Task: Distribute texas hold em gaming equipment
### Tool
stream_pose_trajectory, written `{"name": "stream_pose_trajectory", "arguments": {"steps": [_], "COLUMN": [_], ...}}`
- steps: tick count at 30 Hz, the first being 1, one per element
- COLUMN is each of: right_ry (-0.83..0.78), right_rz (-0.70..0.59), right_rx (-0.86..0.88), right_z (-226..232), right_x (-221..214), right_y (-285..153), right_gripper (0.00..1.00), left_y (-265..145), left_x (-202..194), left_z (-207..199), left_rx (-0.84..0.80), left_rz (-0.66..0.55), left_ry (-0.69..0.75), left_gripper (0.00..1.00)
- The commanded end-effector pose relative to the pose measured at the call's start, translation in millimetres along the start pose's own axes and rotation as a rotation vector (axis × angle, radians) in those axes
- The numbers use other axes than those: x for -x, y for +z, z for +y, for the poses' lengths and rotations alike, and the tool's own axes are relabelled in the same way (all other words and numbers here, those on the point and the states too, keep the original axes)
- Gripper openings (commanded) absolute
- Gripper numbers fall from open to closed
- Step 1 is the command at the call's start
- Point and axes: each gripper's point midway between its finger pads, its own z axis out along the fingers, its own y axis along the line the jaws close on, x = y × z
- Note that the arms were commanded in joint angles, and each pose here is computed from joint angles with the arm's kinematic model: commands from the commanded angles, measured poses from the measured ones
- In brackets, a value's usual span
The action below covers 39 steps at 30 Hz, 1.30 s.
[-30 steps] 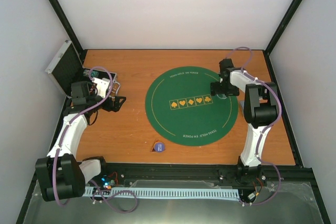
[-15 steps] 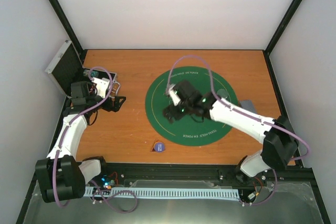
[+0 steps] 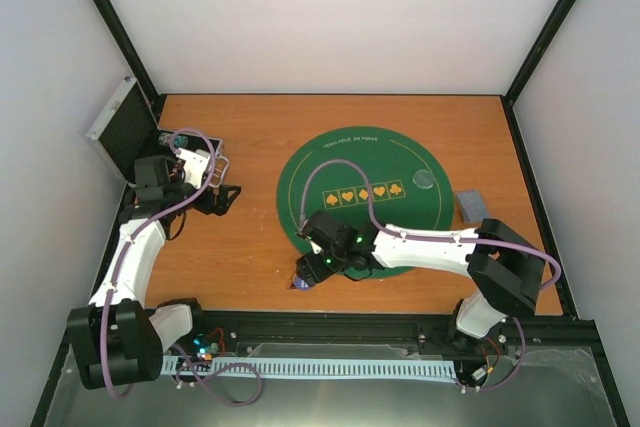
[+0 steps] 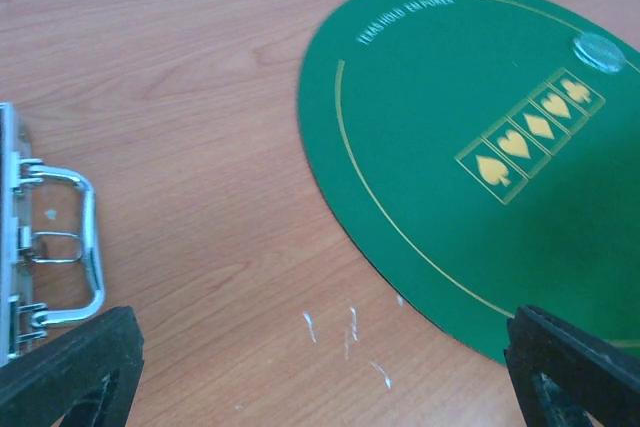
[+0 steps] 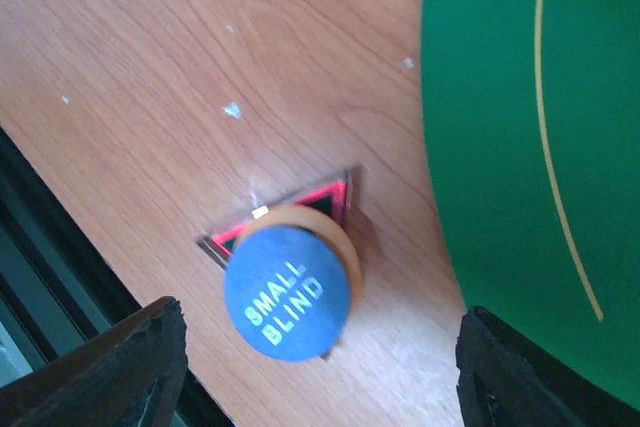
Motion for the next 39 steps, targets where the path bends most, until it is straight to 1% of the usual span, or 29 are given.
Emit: {"name": "stream_pose_trajectory", "arguments": {"steps": [1, 2, 5, 7, 9, 12, 13, 15, 17, 18, 19, 23, 25, 28, 31, 35, 38, 39], "right_ry": [0.159, 0.182, 0.238, 0.263, 0.276, 0.285, 0.286, 0.302, 0.319, 0.329, 0.334, 0.33, 0.327, 0.332, 0.336, 0.327, 0.326, 0.324], "right_rz": [-0.033, -0.039, -0.063, -0.078, -0.086, -0.088, -0.087, -0.074, -0.063, -0.057, -0.053, -0.018, 0.008, 0.036, 0.051, 0.066, 0.078, 0.082], "right_rx": [0.086, 0.12, 0.225, 0.257, 0.284, 0.333, 0.341, 0.337, 0.334, 0.332, 0.333, 0.365, 0.381, 0.385, 0.392, 0.403, 0.402, 0.398], "right_z": [-2.2, -1.8, -0.1, -3.7, -5.3, -3.6, -3.9, -10.0, -16.5, -19.8, -21.3, -17.7, -15.4, -15.8, -15.3, -13.2, -13.0, -13.5], "right_x": [-4.5, -5.4, -7.2, -8.4, -9.7, -10.6, -10.9, -13.4, -15.4, -17.5, -18.5, -25.3, -28.4, -32.3, -32.7, -32.1, -33.9, -35.1], "right_y": [-2.9, -4.0, -6.0, -6.7, -6.5, -5.6, -5.0, 0.1, 4.8, 7.3, 8.7, 15.0, 19.9, 27.2, 32.6, 35.7, 35.8, 35.8], "right_gripper": [0.71, 0.69, 0.64, 0.61, 0.56, 0.53, 0.52, 0.51, 0.46, 0.43, 0.41, 0.4, 0.39, 0.38, 0.35, 0.34, 0.33, 0.33], "left_y": [-14.2, -18.3, -29.9, -30.7, -26.3, -23.3, -23.8, -23.2, -15.7, -9.6, -4.5, 5.7, 6.5, 11.8, 19.0, 25.4, 30.1, 32.0], "left_x": [16.3, 15.3, -3.9, -22.2, -42.3, -64.5, -67.3, -72.6, -82.8, -90.6, -99.5, -147.1, -158.9, -167.0, -176.5, -178.0, -185.5, -187.1], "left_z": [-26.6, -39.1, -84.4, -111.6, -131.8, -153.1, -156.7, -165.3, -173.3, -177.0, -180.8, -195.5, -198.7, -201.3, -201.1, -202.4, -199.8, -199.5], "left_rx": [-0.125, -0.186, -0.38, -0.461, -0.504, -0.541, -0.547, -0.582, -0.621, -0.633, -0.643, -0.711, -0.738, -0.739, -0.714, -0.714, -0.709, -0.708], "left_rz": [-0.018, -0.014, 0.033, 0.076, 0.119, 0.161, 0.158, 0.149, 0.17, 0.198, 0.226, 0.356, 0.384, 0.381, 0.387, 0.372, 0.374, 0.379], "left_ry": [0.114, 0.159, 0.277, 0.364, 0.43, 0.546, 0.575, 0.624, 0.644, 0.654, 0.677, 0.815, 0.835, 0.867, 0.911, 0.912, 0.931, 0.93], "left_gripper": [1.0, 1.0, 1.0, 1.0, 0.99, 0.95, 0.92, 0.83, 0.66, 0.61, 0.6, 0.58, 0.57, 0.55, 0.51, 0.45, 0.44, 0.45]}}
